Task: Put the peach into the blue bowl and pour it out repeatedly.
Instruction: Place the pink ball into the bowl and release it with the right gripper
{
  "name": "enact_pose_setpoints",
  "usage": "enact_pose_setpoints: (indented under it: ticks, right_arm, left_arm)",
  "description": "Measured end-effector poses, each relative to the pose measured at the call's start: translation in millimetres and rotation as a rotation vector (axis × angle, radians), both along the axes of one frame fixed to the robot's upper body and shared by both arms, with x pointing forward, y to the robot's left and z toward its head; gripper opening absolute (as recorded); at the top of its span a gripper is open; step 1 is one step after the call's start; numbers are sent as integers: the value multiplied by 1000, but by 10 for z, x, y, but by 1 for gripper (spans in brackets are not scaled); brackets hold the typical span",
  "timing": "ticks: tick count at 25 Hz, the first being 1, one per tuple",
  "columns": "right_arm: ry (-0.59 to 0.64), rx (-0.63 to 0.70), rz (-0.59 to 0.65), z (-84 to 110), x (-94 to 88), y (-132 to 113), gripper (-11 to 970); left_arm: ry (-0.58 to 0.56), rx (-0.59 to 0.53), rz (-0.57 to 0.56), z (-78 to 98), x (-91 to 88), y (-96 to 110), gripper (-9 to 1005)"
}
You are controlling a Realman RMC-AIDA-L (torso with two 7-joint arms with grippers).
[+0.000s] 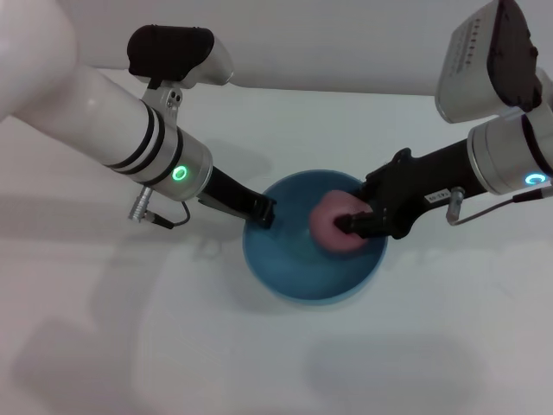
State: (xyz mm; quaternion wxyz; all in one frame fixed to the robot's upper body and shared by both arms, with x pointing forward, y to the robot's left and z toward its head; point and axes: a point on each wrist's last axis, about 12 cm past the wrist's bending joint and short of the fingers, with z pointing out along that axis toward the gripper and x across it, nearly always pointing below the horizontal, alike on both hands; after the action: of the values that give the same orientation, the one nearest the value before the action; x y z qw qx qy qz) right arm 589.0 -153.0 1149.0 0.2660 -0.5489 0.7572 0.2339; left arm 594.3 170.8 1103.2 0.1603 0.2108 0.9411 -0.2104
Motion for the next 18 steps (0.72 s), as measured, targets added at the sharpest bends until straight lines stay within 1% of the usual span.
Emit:
enact_pose_setpoints:
  ticks: [1, 4, 9, 12, 18]
  right_arm:
    - [-3, 4, -4, 6, 5, -2, 151]
    - [-11, 16, -16, 32, 19, -18, 386]
    - [-28, 55, -51, 99, 60, -70, 422]
    - [-37, 88, -67, 145, 77, -100, 424]
    - [-36, 86, -63, 139, 72, -88, 427]
  left_arm:
    - [-3, -1, 1, 1, 4, 0, 0]
    - [-15, -4, 8, 5, 18, 0, 0]
    - [-31, -15, 17, 12, 36, -5, 0]
    - [-38, -26, 19, 13, 45, -13, 0]
    - [-50, -30, 19, 31, 59, -23, -1]
